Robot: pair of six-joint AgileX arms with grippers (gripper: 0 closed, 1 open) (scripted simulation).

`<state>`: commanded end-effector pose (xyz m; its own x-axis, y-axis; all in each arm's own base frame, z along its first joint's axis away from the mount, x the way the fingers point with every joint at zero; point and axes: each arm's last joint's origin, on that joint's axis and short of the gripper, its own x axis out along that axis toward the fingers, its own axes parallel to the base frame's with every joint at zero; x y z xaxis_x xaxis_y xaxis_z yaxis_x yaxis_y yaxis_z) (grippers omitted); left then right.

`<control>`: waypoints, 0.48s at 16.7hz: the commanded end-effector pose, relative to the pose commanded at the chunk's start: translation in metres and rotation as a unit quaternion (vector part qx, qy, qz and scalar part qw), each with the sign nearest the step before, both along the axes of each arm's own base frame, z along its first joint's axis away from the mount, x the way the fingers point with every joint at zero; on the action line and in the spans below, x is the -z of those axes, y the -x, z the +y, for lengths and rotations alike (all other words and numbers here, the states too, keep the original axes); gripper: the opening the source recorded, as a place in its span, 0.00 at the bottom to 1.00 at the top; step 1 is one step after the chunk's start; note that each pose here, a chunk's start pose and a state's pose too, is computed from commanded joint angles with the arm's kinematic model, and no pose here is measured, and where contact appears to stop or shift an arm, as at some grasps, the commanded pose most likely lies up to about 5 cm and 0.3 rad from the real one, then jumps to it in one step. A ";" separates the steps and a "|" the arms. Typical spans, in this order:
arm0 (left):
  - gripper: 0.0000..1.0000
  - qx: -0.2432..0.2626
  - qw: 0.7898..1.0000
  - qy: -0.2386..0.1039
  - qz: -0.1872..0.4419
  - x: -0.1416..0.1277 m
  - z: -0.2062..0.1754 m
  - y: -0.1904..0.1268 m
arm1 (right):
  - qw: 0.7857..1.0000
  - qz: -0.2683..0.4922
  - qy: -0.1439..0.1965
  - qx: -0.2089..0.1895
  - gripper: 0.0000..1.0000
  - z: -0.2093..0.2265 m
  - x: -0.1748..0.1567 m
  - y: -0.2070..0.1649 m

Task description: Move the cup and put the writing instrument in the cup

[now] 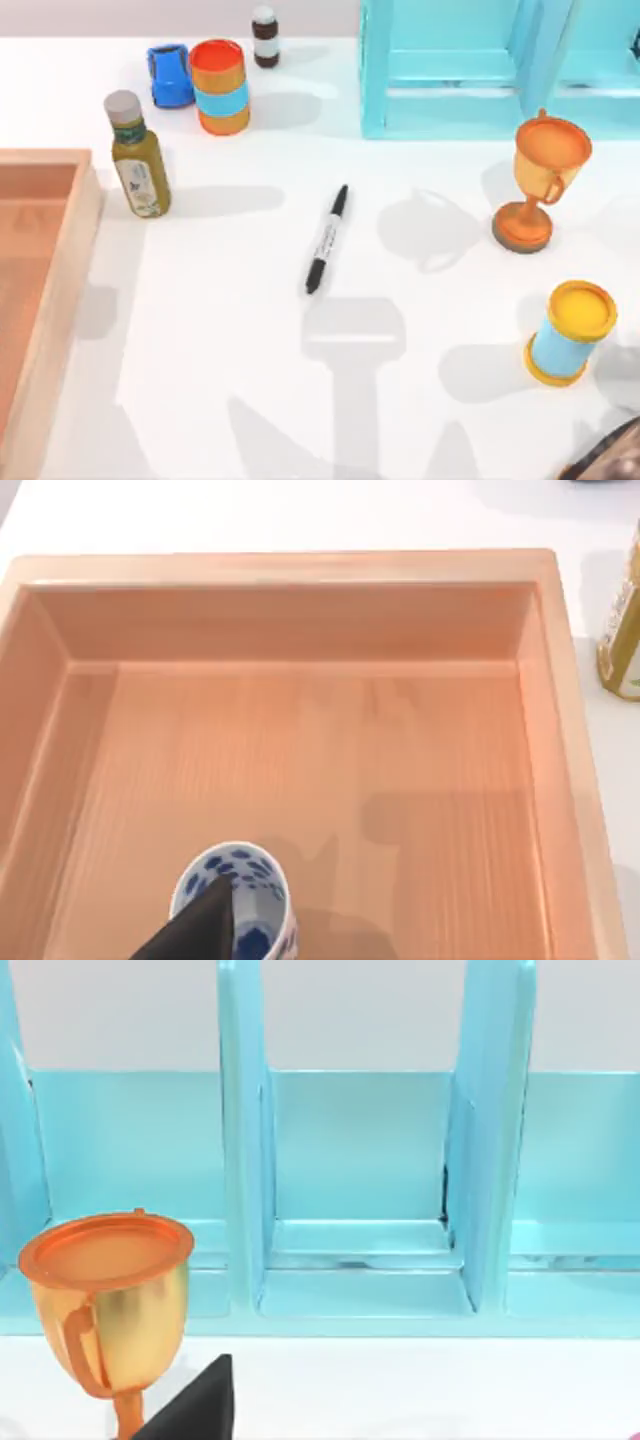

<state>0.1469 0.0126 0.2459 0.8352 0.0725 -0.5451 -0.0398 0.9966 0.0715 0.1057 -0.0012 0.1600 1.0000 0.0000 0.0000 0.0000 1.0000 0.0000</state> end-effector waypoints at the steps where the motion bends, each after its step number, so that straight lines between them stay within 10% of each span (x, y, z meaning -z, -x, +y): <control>1: 1.00 -0.003 0.999 -0.002 0.045 -0.008 0.003 -0.012 | 1.000 0.000 0.000 0.000 1.00 0.000 0.000 0.000; 8: 1.00 -0.005 0.941 0.009 0.337 -0.023 0.037 -0.115 | 1.000 0.000 0.000 0.000 1.00 0.000 0.000 0.000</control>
